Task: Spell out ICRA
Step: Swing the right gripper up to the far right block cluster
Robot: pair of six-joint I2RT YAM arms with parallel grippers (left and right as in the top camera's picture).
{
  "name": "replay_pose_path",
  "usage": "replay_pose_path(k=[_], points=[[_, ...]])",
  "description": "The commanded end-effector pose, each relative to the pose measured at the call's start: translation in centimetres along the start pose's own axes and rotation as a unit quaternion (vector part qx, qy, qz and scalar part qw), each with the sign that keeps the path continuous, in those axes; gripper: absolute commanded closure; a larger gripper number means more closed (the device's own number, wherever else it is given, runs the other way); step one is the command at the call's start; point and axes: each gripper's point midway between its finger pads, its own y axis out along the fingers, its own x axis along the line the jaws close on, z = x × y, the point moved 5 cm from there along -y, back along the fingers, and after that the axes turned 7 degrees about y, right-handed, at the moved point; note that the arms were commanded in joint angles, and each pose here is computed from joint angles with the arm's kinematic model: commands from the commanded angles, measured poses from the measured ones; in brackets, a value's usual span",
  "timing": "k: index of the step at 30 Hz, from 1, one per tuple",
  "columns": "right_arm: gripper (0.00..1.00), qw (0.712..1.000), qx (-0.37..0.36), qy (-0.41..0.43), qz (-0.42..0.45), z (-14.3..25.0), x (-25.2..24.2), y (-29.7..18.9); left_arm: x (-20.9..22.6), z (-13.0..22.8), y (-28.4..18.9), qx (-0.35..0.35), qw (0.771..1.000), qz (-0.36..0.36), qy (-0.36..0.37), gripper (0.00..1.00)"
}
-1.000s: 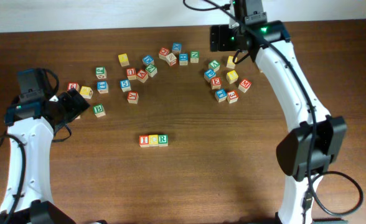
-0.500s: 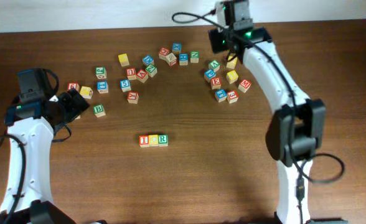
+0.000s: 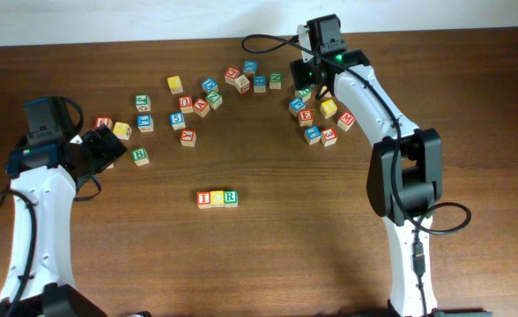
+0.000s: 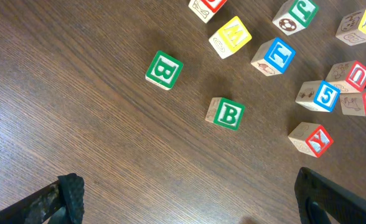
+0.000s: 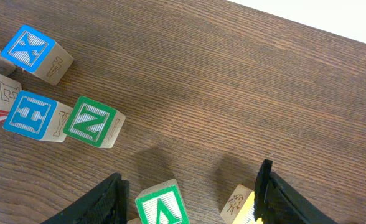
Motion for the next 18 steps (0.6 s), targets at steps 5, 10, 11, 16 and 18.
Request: replay_pose_path(k=[5,10,11,16,18], points=[[0.34,1.0,0.008,-0.003,-0.003,0.48,0.34,0.49,0.1,-0.1,0.01,0.001,1.0,0.002,-0.004,0.01],[0.34,1.0,0.008,-0.003,-0.013,0.49,0.66,0.48,0.1,-0.1,0.01,0.001,1.0,0.002,-0.004,0.01],[0.34,1.0,0.008,-0.004,-0.013,0.5,0.7,0.48,0.1,-0.1,0.01,0.001,1.0,0.002,-0.004,0.01],[0.34,1.0,0.011,-0.005,-0.015,0.6,1.0,0.48,0.1,-0.1,0.01,0.001,1.0,0.002,-0.004,0.01],[0.34,1.0,0.018,-0.005,-0.014,0.86,0.99,0.47,0.1,-0.1,0.01,0.001,1.0,0.002,-0.004,0.01]])
